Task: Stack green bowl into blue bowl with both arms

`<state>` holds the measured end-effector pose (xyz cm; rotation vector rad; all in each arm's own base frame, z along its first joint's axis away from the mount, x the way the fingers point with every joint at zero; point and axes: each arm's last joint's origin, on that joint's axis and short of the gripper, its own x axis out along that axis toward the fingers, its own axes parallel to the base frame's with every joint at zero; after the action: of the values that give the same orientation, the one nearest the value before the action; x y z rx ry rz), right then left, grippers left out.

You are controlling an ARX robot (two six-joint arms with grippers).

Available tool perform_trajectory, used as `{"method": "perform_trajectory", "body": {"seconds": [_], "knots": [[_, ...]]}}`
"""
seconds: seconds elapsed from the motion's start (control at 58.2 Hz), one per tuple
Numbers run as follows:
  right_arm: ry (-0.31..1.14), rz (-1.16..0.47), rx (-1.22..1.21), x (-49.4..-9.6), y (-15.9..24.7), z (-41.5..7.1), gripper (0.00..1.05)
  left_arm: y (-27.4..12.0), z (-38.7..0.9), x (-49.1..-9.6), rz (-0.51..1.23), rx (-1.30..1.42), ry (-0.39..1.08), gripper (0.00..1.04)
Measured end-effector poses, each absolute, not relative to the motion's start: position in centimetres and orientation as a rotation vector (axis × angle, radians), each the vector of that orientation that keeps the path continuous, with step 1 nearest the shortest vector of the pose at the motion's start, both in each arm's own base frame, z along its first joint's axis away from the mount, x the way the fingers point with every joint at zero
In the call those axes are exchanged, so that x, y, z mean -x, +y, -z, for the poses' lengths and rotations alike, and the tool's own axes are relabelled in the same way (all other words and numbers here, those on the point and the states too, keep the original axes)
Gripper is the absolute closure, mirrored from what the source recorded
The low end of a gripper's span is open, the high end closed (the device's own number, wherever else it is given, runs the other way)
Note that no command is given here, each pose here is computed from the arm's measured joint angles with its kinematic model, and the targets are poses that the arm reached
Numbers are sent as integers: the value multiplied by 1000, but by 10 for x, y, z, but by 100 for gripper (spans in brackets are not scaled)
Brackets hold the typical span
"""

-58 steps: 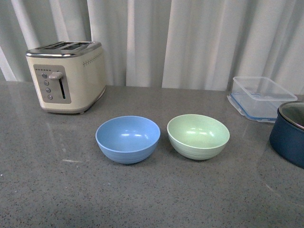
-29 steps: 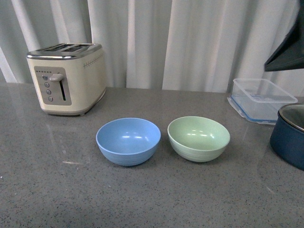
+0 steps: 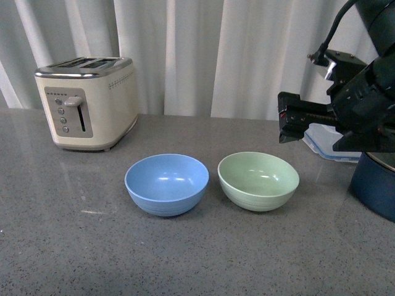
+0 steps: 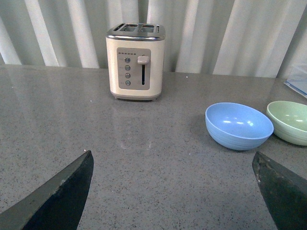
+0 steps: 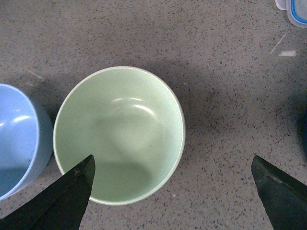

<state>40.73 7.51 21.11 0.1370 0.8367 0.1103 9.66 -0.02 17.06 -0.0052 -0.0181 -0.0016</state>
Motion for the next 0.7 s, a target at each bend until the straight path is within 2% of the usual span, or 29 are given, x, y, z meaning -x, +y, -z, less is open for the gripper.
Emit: {"method": "perform_trajectory", "body": {"seconds": [0.189, 0.481, 0.704], "knots": [[886, -54, -118, -440, 70, -185, 10, 0, -171, -97, 2, 5, -18, 7], [969, -11, -102, -464, 61, -154, 10, 0, -171, -97, 1, 5, -18, 7], [974, -2, -98, -473, 60, -149, 43, 0, -171, -97, 2, 5, -18, 7]]}}
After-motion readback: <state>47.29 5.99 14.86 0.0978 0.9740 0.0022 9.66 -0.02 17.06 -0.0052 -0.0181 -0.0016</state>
